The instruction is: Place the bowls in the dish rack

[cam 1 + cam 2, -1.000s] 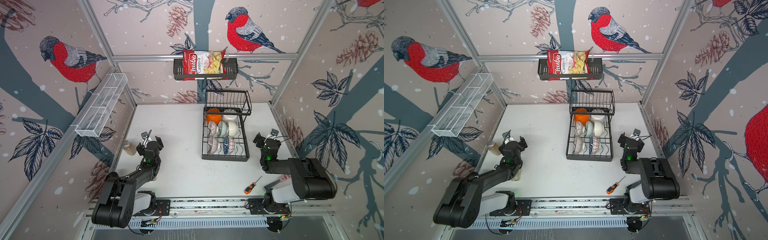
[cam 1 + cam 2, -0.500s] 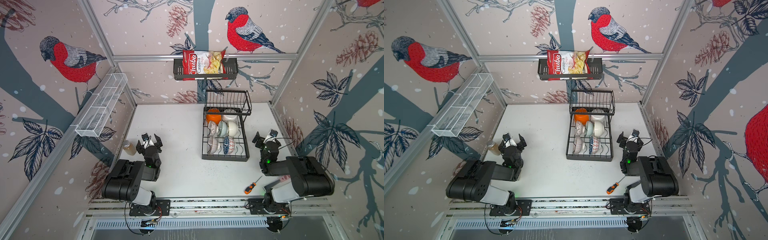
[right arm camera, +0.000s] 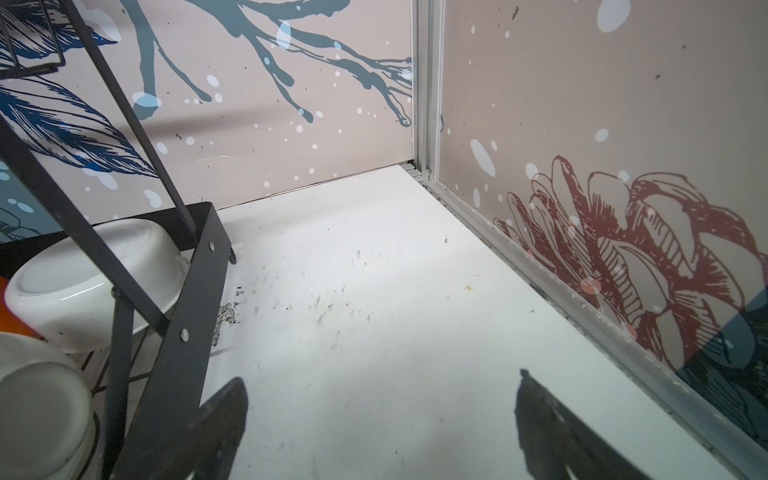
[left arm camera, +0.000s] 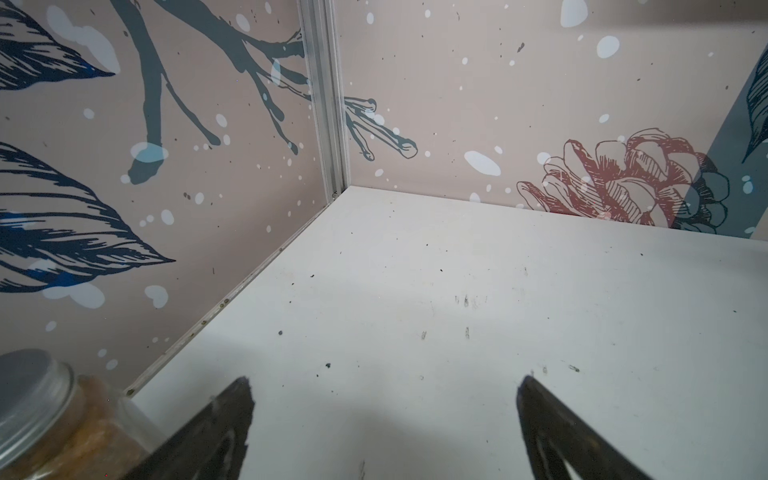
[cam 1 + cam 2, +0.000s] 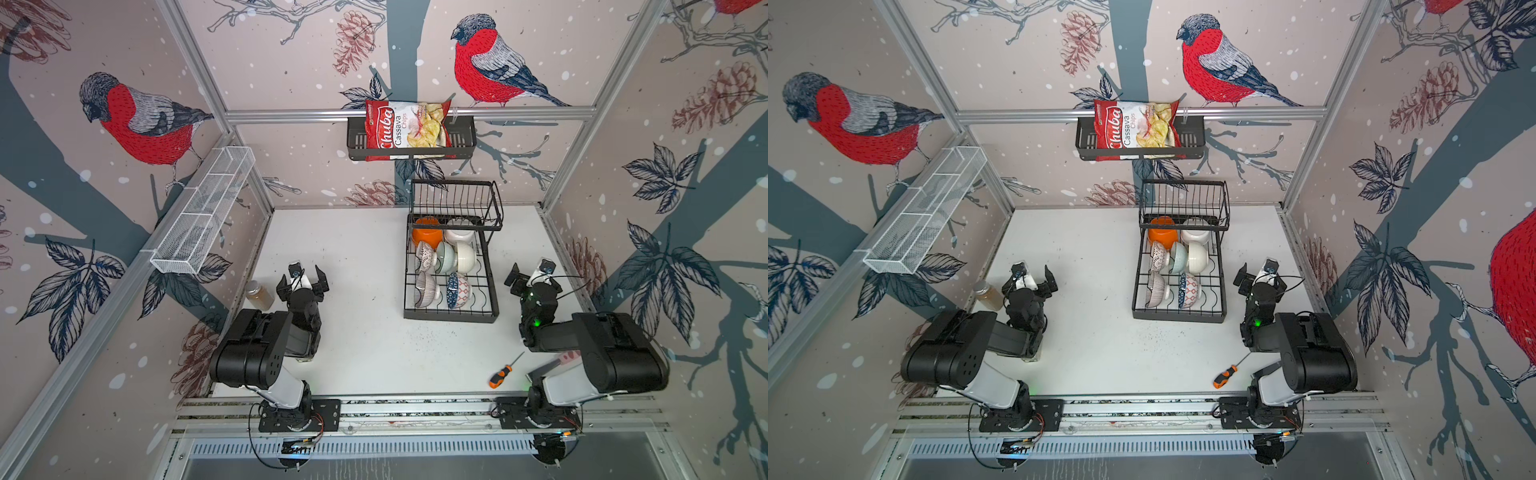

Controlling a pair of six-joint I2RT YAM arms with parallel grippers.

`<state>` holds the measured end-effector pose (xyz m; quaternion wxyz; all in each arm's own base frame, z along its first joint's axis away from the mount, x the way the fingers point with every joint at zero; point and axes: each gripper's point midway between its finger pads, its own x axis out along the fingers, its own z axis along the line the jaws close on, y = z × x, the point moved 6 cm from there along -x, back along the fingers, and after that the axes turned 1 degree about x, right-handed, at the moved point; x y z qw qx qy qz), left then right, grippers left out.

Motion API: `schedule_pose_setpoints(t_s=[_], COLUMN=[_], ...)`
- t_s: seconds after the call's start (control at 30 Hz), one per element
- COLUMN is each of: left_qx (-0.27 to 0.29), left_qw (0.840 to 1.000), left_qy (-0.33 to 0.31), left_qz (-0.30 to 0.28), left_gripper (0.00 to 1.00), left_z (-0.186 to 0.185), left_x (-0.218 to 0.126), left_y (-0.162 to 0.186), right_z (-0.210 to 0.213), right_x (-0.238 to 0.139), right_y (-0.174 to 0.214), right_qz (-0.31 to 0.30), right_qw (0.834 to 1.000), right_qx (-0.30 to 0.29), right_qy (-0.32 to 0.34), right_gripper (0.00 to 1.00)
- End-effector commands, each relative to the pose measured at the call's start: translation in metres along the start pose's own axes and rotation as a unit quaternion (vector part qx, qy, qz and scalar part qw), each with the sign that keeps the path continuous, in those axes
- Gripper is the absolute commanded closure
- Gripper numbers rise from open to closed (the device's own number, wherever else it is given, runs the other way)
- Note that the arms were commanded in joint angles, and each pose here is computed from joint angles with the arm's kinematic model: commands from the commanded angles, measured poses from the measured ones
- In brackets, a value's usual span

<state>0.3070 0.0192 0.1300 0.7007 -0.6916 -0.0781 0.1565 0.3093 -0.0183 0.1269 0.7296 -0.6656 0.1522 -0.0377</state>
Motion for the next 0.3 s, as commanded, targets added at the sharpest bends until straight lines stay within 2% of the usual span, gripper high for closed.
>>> schedule_pose_setpoints(t_s=[0.0,0.27], left_qx=[-0.007,-0.006], left_qw=[1.000,1.000], left_qy=[0.002,0.002], left_qz=[-0.018,-0.017], left_gripper=[0.02,0.02], left_z=[-0.0007,-0.0002], left_x=[0.0012,0.0011], left_y=[-0.0074,-0.0070], right_z=[0.0015,0.0014], right_x=[-0.0002,-0.0001], right_y=[-0.0076,-0.0073], right_qz=[-0.019,-0.018], right_qw=[1.000,1.000], right_qx=[0.004,0.004], right_qy=[-0.005,-0.006], right_gripper=[0.00,0.00])
